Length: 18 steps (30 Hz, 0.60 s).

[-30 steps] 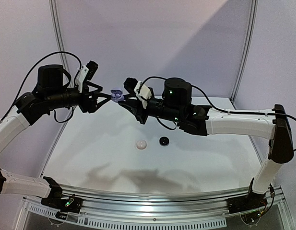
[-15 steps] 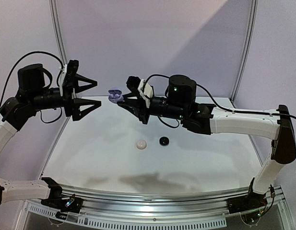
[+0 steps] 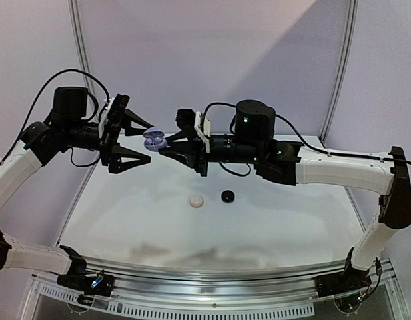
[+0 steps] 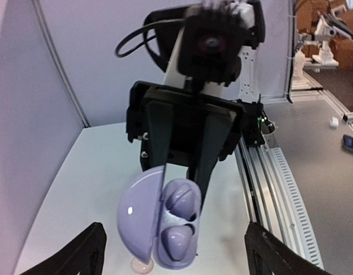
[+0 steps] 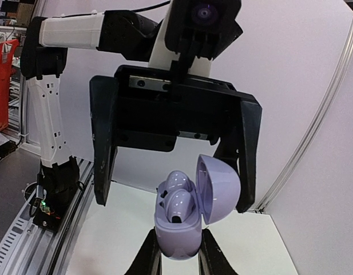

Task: Insert the wireless bluetooth earbuds into the charging case
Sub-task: Close the charging case, then place the charging case with the earbuds at the center of the board.

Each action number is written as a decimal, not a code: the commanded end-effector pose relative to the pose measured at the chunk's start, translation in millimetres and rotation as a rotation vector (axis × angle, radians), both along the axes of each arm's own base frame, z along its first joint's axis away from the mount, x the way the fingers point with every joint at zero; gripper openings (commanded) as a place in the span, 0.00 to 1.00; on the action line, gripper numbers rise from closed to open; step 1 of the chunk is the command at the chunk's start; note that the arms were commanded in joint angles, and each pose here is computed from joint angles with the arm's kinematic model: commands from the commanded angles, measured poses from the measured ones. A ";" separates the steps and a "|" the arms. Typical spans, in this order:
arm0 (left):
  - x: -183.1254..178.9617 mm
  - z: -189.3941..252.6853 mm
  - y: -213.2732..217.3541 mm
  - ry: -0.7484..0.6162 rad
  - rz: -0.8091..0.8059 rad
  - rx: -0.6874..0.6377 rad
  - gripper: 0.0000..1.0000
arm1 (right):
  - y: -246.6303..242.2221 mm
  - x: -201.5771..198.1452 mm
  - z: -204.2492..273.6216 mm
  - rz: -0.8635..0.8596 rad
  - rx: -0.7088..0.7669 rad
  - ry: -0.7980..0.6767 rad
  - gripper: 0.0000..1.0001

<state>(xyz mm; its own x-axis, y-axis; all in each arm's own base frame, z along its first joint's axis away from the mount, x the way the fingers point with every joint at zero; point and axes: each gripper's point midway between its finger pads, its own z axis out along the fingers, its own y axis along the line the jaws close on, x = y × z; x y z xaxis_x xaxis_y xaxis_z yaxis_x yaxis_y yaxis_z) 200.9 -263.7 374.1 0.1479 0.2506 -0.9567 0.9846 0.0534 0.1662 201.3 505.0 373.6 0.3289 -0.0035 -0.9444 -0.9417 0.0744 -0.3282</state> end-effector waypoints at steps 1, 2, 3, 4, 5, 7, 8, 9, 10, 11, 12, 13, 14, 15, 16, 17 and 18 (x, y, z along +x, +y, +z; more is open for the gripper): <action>-28.5 15.4 -2.3 -0.055 -0.098 -0.028 0.80 | 0.4 3.1 13.2 -0.031 0.022 0.024 0.00; -31.3 13.6 -2.3 -0.067 -0.106 -0.021 0.76 | 0.8 4.9 13.1 -0.040 0.020 0.029 0.00; -33.6 12.8 -2.4 -0.079 -0.111 -0.015 0.72 | 1.3 6.1 13.9 -0.045 0.019 0.035 0.00; -35.6 12.8 -3.2 -0.090 -0.116 -0.012 0.67 | 2.3 7.5 14.3 -0.048 0.014 0.039 0.00; -36.5 12.9 -3.4 -0.094 -0.117 -0.010 0.62 | 2.8 8.9 13.6 -0.053 0.006 0.044 0.00; -38.7 13.6 -4.3 -0.107 -0.123 -0.005 0.54 | 3.9 13.4 12.7 -0.065 0.004 0.054 0.00; -39.9 13.3 -4.1 -0.115 -0.124 0.001 0.53 | 3.7 15.7 12.7 -0.071 0.006 0.062 0.00; -40.9 11.8 -4.0 -0.121 -0.126 0.009 0.53 | 2.4 18.6 14.8 -0.079 0.014 0.068 0.00; -41.6 9.6 -3.7 -0.126 -0.127 0.018 0.53 | 1.1 22.1 16.2 -0.090 0.022 0.080 0.00; -42.8 7.7 -3.2 -0.130 -0.129 0.026 0.53 | -0.7 26.1 18.0 -0.103 0.032 0.099 0.00; -43.2 6.4 -2.5 -0.134 -0.127 0.034 0.53 | -2.7 29.7 19.8 -0.112 0.040 0.111 0.00; -43.3 5.1 -1.8 -0.134 -0.125 0.041 0.53 | -4.1 31.9 21.0 -0.116 0.047 0.125 0.00; -42.4 4.9 -1.4 -0.138 -0.116 0.045 0.53 | -5.2 33.9 21.5 -0.120 0.052 0.134 0.00; -40.1 6.1 -1.0 -0.144 -0.102 0.046 0.56 | -6.2 36.4 21.3 -0.128 0.054 0.148 0.00; -37.0 8.6 -0.3 -0.155 -0.079 0.043 0.60 | -7.5 40.9 19.7 -0.143 0.052 0.161 0.00; -31.7 11.2 0.0 -0.159 -0.045 0.039 0.67 | -9.3 47.4 17.0 -0.161 0.048 0.186 0.00; -25.4 17.2 1.3 -0.173 0.001 0.024 0.76 | -12.3 56.0 12.7 -0.185 0.043 0.217 0.00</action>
